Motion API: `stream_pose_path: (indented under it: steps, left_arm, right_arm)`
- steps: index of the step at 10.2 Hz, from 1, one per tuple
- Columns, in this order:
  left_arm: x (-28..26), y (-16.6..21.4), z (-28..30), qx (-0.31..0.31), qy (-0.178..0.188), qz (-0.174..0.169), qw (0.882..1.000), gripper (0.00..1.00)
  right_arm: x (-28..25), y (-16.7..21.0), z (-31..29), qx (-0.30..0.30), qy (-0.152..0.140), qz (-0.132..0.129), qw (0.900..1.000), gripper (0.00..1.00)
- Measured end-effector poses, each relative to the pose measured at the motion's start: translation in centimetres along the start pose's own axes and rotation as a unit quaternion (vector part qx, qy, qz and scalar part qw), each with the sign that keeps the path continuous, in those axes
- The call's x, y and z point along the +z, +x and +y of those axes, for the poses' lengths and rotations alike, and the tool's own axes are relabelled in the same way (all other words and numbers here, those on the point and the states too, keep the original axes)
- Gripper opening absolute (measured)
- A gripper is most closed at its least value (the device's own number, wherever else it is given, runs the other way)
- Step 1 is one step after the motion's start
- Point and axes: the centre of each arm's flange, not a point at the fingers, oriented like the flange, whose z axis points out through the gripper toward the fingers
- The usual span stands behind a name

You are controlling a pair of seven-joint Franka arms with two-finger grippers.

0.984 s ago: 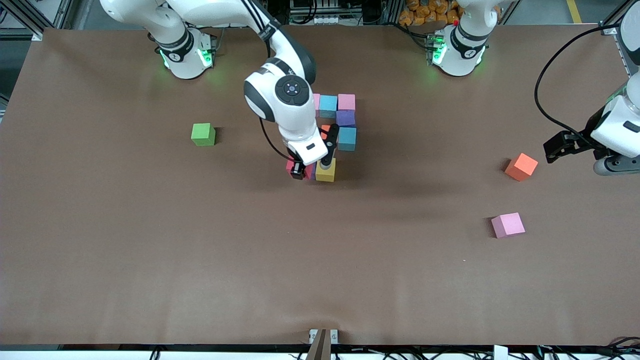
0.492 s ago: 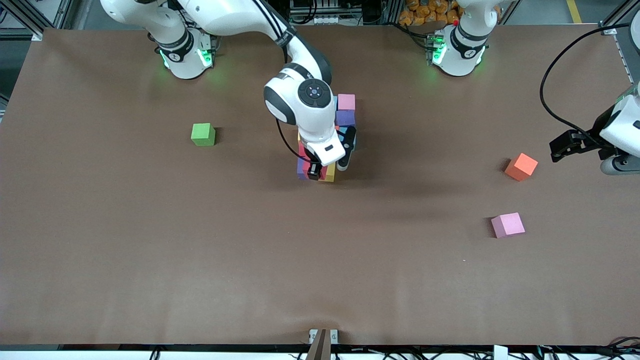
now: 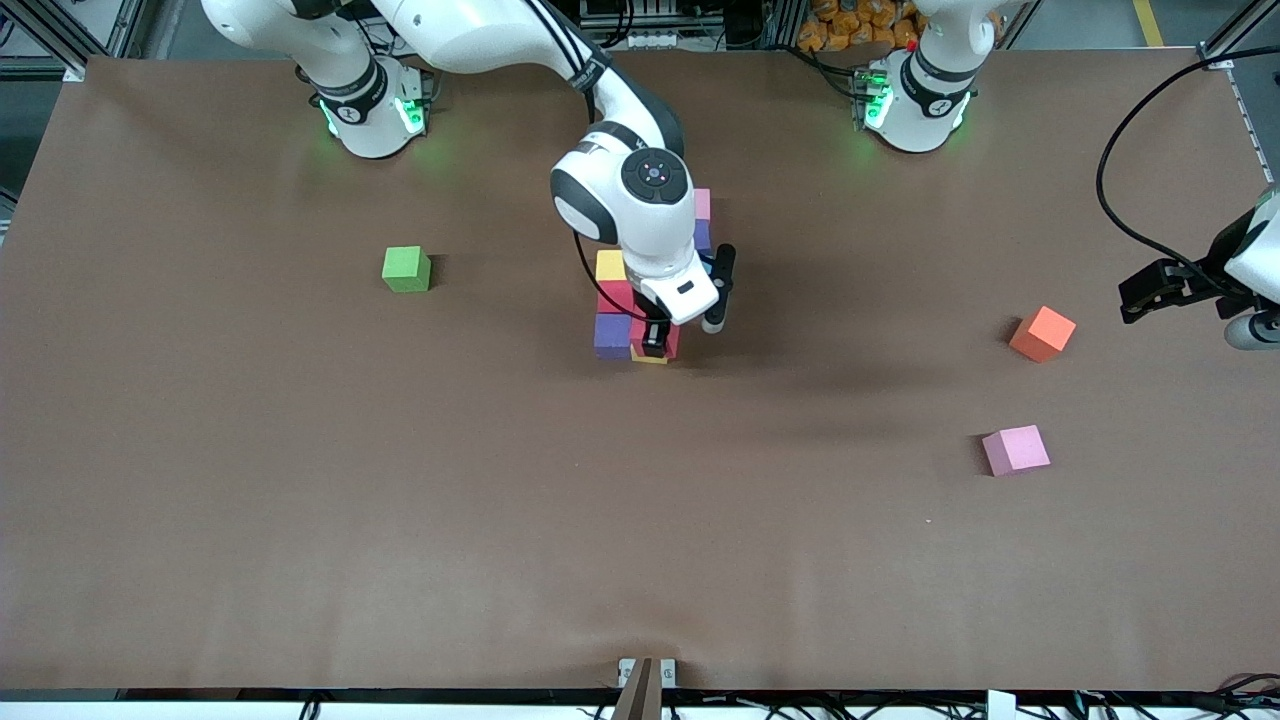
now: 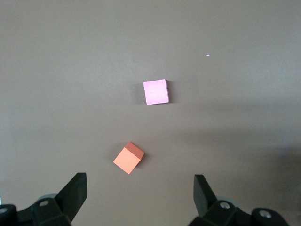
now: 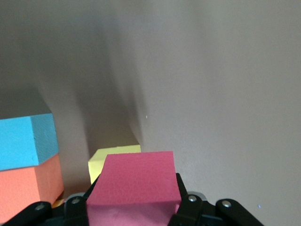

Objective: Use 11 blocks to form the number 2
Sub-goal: 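Lift and carry the red-pink cube to the figure with the right gripper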

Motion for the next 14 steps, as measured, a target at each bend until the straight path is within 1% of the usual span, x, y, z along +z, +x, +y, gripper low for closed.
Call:
stream_pose_path:
  steps: [5,10,14]
  left_arm:
    - [0.2,-0.1,-2.0,0.01,0.001,-0.002,1.0,1.0]
    - [0.5,-0.2,-3.3,0.005,-0.005,-0.005,1.0,1.0]
    - [0.5,-0.2,-3.4,0.004,-0.005,-0.005,1.0,1.0]
  right_arm:
    - [1.6,2.7,-2.1,-0.017,0.003,0.007,1.0,0.59]
    - [3.7,3.1,-2.3,-0.019,0.007,0.001,1.0,0.59]
    - [4.5,3.8,-2.7,-0.023,0.007,0.002,1.0,0.59]
